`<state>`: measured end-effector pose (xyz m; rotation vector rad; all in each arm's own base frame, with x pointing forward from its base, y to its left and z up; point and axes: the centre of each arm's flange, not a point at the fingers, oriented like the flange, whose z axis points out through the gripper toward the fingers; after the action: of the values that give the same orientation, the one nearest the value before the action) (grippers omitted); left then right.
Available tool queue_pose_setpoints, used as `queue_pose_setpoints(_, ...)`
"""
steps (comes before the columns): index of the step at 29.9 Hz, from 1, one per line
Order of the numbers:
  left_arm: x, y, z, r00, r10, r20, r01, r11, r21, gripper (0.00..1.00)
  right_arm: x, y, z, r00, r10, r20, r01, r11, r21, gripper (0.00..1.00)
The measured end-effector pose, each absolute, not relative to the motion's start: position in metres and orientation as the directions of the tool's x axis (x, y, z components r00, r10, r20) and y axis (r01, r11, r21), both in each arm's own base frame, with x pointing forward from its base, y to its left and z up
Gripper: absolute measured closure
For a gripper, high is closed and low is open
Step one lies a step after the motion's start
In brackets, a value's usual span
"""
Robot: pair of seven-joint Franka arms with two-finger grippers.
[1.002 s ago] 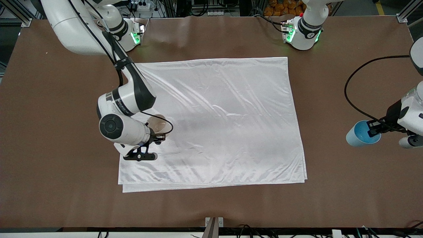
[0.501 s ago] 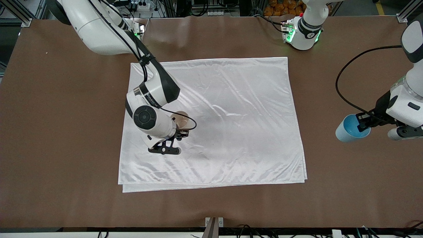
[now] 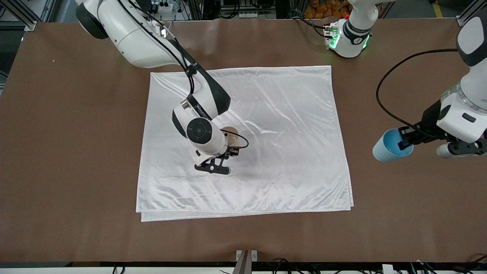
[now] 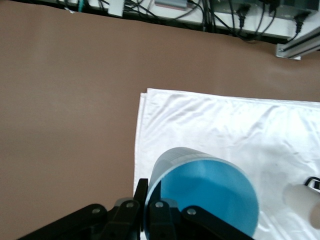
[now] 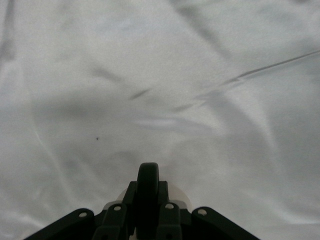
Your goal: Place blue cup into white mug on cloth
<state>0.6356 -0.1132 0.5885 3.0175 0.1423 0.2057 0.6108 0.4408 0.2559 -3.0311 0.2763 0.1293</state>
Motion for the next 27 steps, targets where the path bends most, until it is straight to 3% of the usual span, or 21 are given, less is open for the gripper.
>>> queue_pose_setpoints(15,0.614,-0.248,0.55,0.994,0.096,0.05,0.087,-0.984,0.154,0.95,0.604,0.452,0.235,0.974,-0.204,-0.097,-0.211,-0.975,-0.071,0.81)
queue_pose_setpoints(26,0.601,-0.313,0.515,0.992,0.127,0.002,0.124,-0.978,0.166,0.95,0.61,0.447,0.228,0.958,-0.273,-0.092,-0.279,-0.959,-0.058,0.34)
queue_pose_setpoints(27,0.6,-0.317,0.512,0.991,0.133,-0.001,0.131,-0.977,0.167,0.95,0.611,0.446,0.229,0.956,-0.278,-0.09,-0.283,-0.957,-0.059,0.25)
